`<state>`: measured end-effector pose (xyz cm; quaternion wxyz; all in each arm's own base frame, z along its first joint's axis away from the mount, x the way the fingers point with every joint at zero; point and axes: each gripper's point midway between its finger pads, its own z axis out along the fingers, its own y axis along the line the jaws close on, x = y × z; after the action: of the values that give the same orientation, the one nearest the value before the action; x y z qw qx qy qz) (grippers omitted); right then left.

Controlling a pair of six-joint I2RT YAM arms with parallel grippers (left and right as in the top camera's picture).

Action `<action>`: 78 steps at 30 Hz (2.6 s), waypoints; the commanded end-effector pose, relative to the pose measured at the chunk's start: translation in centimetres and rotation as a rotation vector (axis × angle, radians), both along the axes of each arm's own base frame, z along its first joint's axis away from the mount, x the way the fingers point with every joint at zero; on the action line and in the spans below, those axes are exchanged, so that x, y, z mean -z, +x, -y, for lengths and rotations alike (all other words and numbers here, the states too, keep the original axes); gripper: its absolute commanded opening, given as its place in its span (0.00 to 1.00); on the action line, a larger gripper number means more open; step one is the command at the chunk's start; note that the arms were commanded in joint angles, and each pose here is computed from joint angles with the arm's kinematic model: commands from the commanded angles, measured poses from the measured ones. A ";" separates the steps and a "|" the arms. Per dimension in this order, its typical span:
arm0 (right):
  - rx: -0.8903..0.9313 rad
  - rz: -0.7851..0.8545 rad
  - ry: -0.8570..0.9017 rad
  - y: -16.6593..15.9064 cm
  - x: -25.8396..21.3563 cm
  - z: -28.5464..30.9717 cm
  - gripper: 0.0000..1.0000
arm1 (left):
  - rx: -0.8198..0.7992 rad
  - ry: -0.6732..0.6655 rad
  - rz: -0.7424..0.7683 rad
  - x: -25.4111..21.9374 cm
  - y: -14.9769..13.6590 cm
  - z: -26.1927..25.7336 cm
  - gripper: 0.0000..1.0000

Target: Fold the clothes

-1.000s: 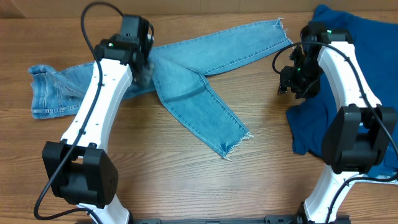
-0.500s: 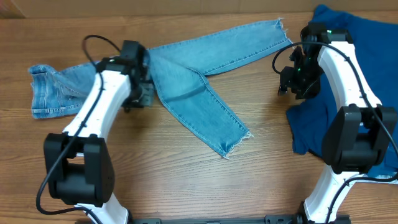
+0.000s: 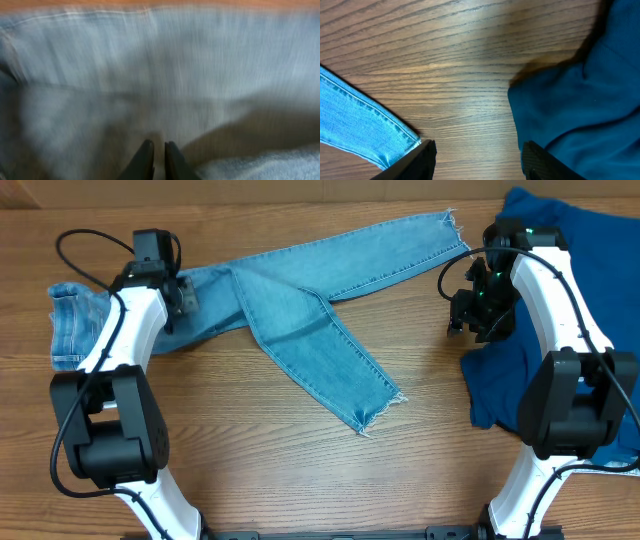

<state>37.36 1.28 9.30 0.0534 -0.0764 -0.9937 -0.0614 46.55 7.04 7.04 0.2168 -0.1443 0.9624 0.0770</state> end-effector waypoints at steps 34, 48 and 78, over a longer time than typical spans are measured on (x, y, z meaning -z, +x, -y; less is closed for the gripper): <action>0.011 0.005 0.005 -0.1 -0.4 0.0 0.59 | -0.146 0.100 -0.047 0.9 -4.4 -5.5 0.16; -0.036 -0.026 0.089 -1.1 -0.8 -1.7 0.60 | -0.252 0.218 0.118 -5.5 1.1 -9.6 0.28; -0.358 -0.223 0.053 -13.4 8.9 -18.2 0.77 | -0.155 -0.095 -0.326 -4.3 -8.1 -4.1 0.29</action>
<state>24.14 17.39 0.36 0.1843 0.1291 -0.9733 -0.0462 38.32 11.33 11.21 0.0425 -0.2168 0.9723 0.0758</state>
